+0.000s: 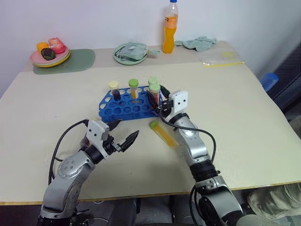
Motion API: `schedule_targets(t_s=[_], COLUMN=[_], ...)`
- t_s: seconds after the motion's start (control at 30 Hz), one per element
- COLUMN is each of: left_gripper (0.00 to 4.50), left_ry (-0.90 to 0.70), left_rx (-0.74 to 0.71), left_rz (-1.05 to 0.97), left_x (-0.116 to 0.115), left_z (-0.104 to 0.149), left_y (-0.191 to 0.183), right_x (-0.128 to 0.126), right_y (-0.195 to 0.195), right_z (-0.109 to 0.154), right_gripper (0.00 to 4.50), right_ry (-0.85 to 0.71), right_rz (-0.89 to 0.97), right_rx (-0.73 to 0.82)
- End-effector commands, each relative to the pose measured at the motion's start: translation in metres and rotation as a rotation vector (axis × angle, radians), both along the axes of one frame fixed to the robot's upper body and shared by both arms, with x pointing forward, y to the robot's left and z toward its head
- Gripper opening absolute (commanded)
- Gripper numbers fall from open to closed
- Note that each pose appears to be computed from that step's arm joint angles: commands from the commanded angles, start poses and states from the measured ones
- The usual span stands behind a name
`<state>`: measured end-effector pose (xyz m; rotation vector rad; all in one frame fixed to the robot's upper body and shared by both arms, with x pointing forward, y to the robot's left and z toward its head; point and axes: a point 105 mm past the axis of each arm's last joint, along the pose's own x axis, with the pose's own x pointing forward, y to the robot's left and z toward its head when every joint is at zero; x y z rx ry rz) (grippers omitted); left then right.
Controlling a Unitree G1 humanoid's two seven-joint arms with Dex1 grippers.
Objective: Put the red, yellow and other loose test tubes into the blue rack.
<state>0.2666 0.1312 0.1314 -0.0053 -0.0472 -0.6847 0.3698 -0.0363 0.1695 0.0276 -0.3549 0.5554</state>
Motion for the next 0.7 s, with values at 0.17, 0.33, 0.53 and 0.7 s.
schedule_targets(t_s=[0.17, 0.33, 0.53, 0.7], left_gripper=[4.5, 4.5, 4.5, 4.5], left_ry=[-0.034, -0.019, 0.058, 0.094], left_rx=[-0.003, 0.024, 0.07, 0.162], left_rz=[-0.003, 0.01, 0.099, 0.219], left_x=[-0.005, -0.005, 0.006, 0.019], left_z=[0.015, 0.014, 0.018, 0.024], left_y=[0.003, 0.01, 0.044, 0.077], right_x=[-0.034, -0.048, -0.066, -0.069], right_y=[-0.025, -0.04, -0.055, -0.059], right_z=[0.059, 0.07, 0.051, 0.031], right_gripper=[3.77, 3.77, 3.77, 3.77], right_ry=[-0.128, -0.066, 0.044, 0.087], right_rz=[0.084, 0.155, 0.255, 0.284], right_rx=[0.003, -0.029, -0.23, -0.328])
